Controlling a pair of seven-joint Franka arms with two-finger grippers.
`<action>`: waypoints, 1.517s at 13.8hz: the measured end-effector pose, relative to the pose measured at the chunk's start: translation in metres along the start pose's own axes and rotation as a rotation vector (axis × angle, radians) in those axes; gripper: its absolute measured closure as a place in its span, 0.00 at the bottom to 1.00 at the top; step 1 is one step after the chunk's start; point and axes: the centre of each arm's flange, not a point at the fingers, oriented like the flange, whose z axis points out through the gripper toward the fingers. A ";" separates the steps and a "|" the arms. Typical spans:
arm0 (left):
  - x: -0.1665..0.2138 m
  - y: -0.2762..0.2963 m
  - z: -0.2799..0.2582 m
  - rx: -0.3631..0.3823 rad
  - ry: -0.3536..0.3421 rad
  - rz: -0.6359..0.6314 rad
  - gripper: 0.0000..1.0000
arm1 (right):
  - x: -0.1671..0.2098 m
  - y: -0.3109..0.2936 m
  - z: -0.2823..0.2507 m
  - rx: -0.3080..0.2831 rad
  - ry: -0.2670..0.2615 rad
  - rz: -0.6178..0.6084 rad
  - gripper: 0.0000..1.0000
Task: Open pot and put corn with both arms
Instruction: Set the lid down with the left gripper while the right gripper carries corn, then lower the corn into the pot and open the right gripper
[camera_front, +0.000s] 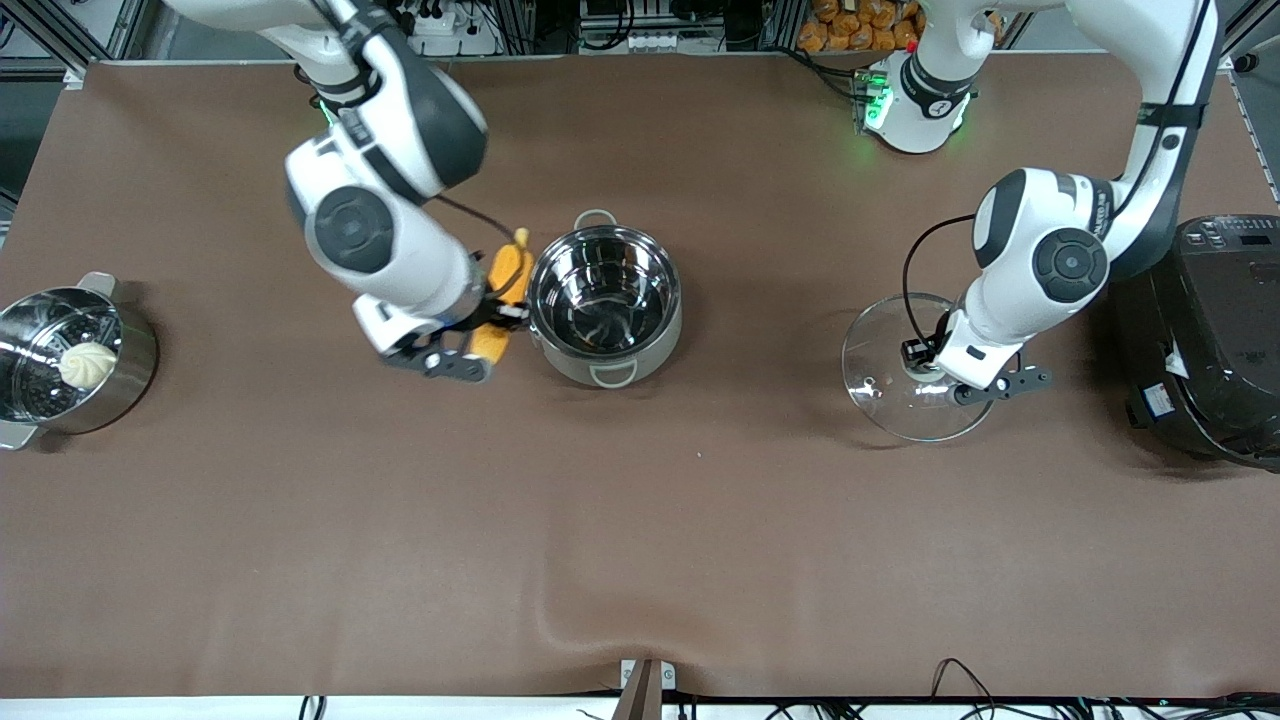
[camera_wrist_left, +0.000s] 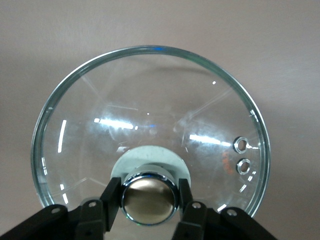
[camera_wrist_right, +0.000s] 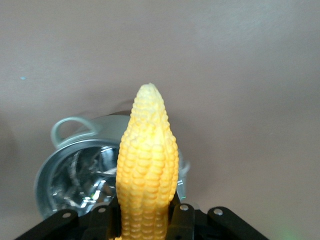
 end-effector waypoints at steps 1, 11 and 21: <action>-0.007 -0.007 0.016 -0.002 0.000 0.004 0.49 | -0.012 -0.014 0.003 -0.002 0.014 0.007 0.67; -0.034 -0.024 0.059 0.002 -0.026 -0.001 0.33 | -0.078 -0.057 0.091 -0.051 0.097 -0.035 0.67; 0.034 -0.017 -0.145 0.003 0.044 0.089 0.00 | -0.110 -0.073 0.149 -0.057 0.133 -0.047 0.66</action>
